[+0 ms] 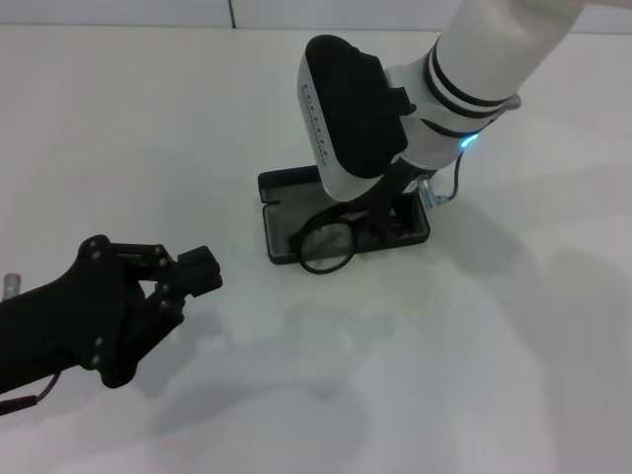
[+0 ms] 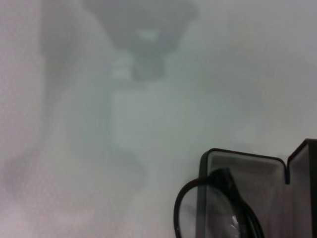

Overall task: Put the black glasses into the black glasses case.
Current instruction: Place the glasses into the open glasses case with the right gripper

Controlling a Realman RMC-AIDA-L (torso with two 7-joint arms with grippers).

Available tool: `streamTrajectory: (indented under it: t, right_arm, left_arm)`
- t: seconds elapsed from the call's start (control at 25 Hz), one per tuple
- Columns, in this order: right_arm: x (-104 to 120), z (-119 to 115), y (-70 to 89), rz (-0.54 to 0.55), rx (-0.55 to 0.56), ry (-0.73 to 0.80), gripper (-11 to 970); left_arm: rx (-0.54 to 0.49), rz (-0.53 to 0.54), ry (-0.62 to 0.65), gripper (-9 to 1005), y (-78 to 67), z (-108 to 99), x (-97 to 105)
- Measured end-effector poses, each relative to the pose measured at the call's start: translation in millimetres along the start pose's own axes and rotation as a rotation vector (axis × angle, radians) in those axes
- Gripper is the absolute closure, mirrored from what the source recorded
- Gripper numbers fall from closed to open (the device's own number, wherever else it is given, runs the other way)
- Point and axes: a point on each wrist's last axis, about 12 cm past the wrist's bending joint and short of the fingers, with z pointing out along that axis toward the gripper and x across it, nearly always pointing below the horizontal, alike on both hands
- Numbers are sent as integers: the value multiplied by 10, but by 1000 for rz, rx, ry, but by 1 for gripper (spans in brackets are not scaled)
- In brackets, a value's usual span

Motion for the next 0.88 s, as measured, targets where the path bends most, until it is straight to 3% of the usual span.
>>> streamTrajectory:
  t: [0.88]
  right_arm:
    - [76,51,47,4,0,9,747]
  left_arm:
    - [-3,5,-7,933,13,13,-9]
